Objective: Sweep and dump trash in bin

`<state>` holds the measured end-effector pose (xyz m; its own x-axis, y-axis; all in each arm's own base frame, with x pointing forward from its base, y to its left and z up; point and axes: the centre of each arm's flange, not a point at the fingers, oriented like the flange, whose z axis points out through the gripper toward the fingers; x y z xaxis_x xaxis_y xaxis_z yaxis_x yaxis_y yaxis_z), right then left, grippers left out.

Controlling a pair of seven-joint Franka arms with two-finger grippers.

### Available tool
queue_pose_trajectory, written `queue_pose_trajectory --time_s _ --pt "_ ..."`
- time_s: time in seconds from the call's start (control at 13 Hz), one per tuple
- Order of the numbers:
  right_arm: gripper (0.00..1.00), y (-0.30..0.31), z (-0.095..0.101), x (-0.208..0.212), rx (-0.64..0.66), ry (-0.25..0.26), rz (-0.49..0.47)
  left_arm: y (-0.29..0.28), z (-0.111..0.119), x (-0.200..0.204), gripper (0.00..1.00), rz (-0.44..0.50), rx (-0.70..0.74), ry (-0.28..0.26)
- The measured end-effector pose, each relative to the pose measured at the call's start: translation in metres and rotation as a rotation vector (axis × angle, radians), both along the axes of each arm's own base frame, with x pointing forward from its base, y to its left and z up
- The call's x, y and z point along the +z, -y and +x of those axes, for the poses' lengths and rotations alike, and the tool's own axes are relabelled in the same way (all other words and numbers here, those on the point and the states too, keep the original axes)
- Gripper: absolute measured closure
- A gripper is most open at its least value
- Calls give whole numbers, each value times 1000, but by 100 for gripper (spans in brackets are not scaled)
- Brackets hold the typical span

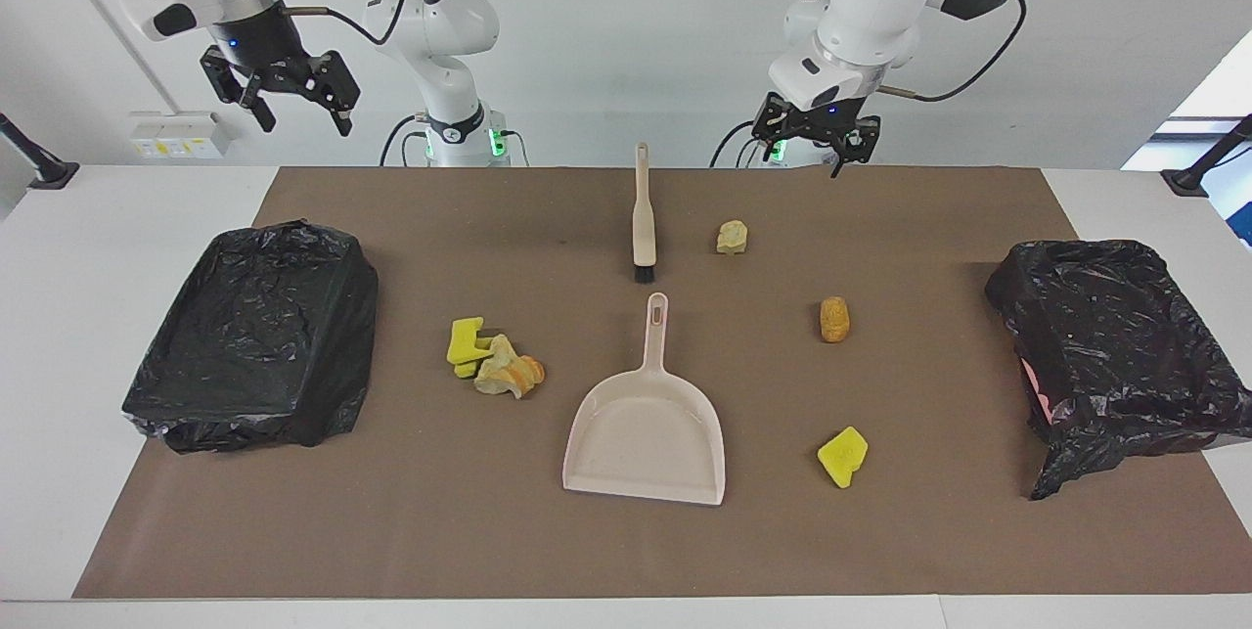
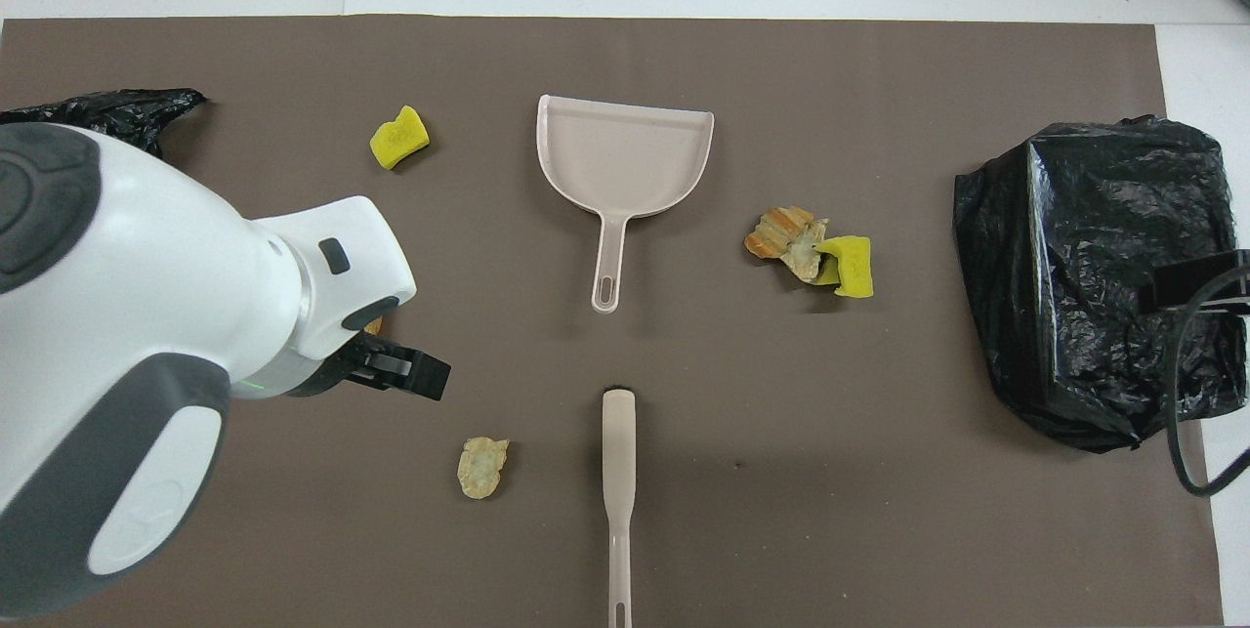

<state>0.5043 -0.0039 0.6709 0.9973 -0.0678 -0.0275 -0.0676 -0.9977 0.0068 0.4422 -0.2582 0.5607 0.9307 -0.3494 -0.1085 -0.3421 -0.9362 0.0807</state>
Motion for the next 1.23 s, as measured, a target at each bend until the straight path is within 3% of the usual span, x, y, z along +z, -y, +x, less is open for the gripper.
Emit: queue_pose_trajectory --time_s 0.31,0.46,0.77,1.23 --pt "0 -16 40 -73 4 -1 4 43 -43 -34 0 10 8 4" --pt "0 -39 65 -120 11 23 40 64 -61 -53 0 14 16 8" --pt "0 -96 108 -212 -87 53 80 86 -88 -93 0 36 38 -3" --pt "0 -226 119 -253 -212 3 159 137 -162 -178 0 72 149 11"
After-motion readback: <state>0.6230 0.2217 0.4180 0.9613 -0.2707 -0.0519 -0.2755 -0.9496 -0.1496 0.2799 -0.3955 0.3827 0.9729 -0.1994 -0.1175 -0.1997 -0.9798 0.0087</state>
